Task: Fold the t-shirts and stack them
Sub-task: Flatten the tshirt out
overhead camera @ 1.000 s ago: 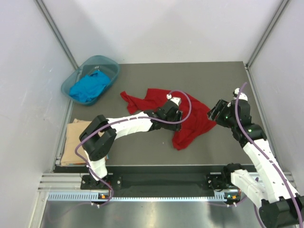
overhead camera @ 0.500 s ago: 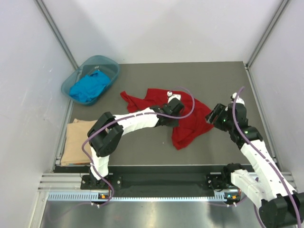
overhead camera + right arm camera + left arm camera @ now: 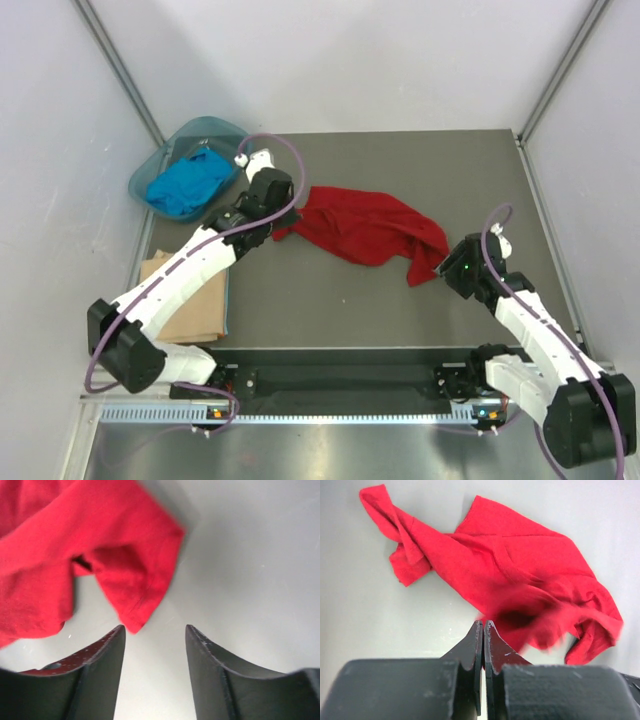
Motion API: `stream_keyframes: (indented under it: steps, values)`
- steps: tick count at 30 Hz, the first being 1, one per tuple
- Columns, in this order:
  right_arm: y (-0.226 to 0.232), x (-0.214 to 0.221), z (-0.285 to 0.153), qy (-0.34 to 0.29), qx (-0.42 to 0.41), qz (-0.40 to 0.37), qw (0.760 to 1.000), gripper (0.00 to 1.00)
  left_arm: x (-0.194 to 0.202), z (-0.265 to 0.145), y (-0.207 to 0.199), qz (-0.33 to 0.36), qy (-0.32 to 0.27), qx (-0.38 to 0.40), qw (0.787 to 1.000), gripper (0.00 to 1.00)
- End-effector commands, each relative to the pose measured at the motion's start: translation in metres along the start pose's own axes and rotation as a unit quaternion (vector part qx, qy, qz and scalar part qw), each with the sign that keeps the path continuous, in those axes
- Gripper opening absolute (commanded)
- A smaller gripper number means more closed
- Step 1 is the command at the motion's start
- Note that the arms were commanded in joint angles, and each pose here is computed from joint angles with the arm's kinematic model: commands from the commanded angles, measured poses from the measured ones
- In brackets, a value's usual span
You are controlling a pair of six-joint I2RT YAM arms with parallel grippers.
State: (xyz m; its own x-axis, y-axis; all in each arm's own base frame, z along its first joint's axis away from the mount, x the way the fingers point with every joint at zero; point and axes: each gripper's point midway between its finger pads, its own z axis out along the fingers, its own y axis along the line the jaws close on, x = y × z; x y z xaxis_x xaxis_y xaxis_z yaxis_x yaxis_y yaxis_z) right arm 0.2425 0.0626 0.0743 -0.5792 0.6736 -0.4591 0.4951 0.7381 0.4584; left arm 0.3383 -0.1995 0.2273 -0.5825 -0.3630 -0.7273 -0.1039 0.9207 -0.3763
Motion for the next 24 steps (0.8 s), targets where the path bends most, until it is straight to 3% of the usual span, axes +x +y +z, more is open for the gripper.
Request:
stream_keyframes:
  steps: [1,9,12,16,24]
  values:
    - [-0.001,-0.017,0.011,-0.040,0.008,0.034,0.999,0.51,0.016,0.000,0.012,0.005,0.019,-0.011,1.000,0.00]
    - [0.006,-0.004,0.032,-0.004,0.005,0.049,0.999,0.44,0.013,0.009,0.027,-0.002,0.020,-0.025,0.999,0.00]
    - [-0.001,-0.011,0.034,-0.017,0.027,0.054,0.998,0.45,0.002,0.010,0.034,-0.006,0.014,-0.030,0.999,0.00]
    - [0.008,-0.016,0.031,-0.021,0.007,0.062,0.998,0.45,-0.033,0.000,0.050,-0.005,-0.022,-0.058,0.998,0.00]
    - [0.037,0.019,0.023,0.037,-0.076,0.025,0.996,0.54,-0.127,-0.041,0.079,-0.015,-0.110,-0.117,0.987,0.00]
